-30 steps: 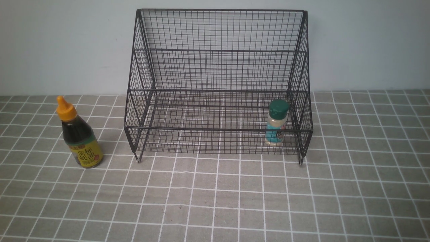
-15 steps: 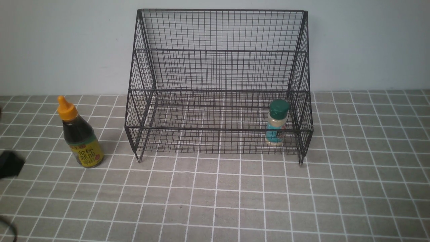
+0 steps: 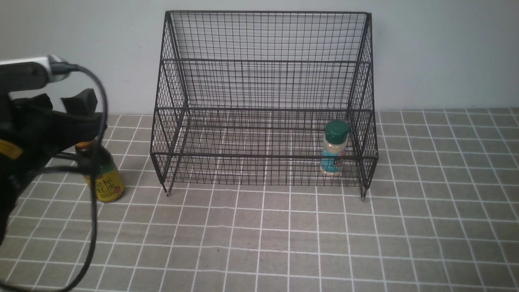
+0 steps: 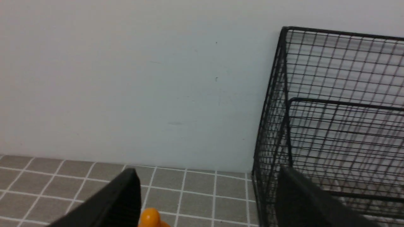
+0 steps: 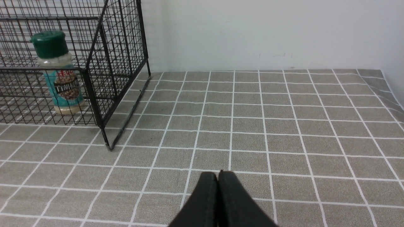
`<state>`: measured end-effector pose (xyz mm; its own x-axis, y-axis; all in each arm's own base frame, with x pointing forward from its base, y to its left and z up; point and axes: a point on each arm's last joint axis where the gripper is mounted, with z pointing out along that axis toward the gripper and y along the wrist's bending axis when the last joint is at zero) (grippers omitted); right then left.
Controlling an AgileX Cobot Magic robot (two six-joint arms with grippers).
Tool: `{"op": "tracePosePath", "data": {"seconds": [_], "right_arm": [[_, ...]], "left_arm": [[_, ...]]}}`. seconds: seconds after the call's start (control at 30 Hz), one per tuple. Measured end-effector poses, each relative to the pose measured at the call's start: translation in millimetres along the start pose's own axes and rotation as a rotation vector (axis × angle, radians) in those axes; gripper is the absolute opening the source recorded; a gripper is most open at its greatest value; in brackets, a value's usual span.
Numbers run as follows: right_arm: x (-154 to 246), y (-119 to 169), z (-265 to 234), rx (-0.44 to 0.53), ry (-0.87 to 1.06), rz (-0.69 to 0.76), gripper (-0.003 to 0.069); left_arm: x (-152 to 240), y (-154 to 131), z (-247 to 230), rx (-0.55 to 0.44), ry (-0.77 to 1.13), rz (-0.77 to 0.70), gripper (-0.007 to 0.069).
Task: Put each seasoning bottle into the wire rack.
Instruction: Use the left arm to grab the condiment bottle closest to it, then use the left arm to put the condiment bottle back on the shelf
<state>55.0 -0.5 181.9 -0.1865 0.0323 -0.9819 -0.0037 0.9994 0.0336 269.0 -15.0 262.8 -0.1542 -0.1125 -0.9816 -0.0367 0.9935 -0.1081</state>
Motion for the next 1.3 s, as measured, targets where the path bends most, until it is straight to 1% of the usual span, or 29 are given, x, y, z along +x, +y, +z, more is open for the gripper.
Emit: {"op": "tracePosePath", "data": {"seconds": [0.03, 0.07, 0.13, 0.23, 0.53, 0.57, 0.6, 0.67, 0.7, 0.73, 0.87, 0.93, 1.03, 1.13, 1.2, 1.3], "right_arm": [[0, 0, 0, 0.0, 0.0, 0.0, -0.0013], [0, 0, 0, 0.0, 0.0, 0.0, -0.0013], [0, 0, 0, 0.0, 0.0, 0.0, -0.0013], [0, 0, 0, 0.0, 0.0, 0.0, -0.0013], [0, 0, 0, 0.0, 0.0, -0.005, -0.0013], [0, 0, 0, 0.0, 0.0, -0.013, -0.0013], [0, 0, 0, 0.0, 0.0, -0.02, -0.0013], [0, 0, 0, 0.0, 0.0, -0.026, -0.0013], [0, 0, 0, 0.0, 0.0, -0.026, -0.0013], [0, 0, 0, 0.0, 0.0, -0.027, -0.0013], [0, 0, 0, 0.0, 0.0, -0.03, -0.0013], [0, 0, 0, 0.0, 0.0, -0.03, -0.0013], [0, 0, 0, 0.0, 0.0, -0.03, -0.0013], [0, 0, 0, 0.0, 0.0, -0.03, -0.0013], [0, 0, 0, 0.0, 0.0, -0.03, -0.0013], [0, 0, 0, 0.0, 0.0, -0.03, -0.0013]], "left_arm": [[2, 2, 6, -0.022, 0.0, 0.011, 0.053], [3, 2, 8, -0.023, 0.0, 0.018, 0.0531], [12, 6, 22, -0.078, 0.006, 0.027, 0.0532], [23, 9, 33, -0.11, 0.024, 0.039, 0.0532], [61, 15, 56, -0.155, 0.099, 0.069, 0.0525], [65, 15, 58, -0.16, 0.104, 0.073, 0.0505], [68, 16, 60, -0.163, 0.105, 0.076, 0.047], [71, 16, 61, -0.166, 0.109, 0.079, 0.0379], [71, 16, 61, -0.166, 0.112, 0.08, 0.0293], [71, 16, 62, -0.165, 0.112, 0.076, 0.027], [68, 15, 60, -0.154, 0.117, 0.078, 0.028], [61, 12, 55, -0.123, 0.132, 0.085, 0.028], [40, 7, 47, -0.091, 0.125, 0.069, 0.028], [9, 1, 40, -0.057, 0.079, 0.052, 0.028], [-20, -5, 35, -0.024, 0.033, 0.046, 0.028], [-38, -9, 32, 0.001, 0.006, 0.057, 0.028]]}}
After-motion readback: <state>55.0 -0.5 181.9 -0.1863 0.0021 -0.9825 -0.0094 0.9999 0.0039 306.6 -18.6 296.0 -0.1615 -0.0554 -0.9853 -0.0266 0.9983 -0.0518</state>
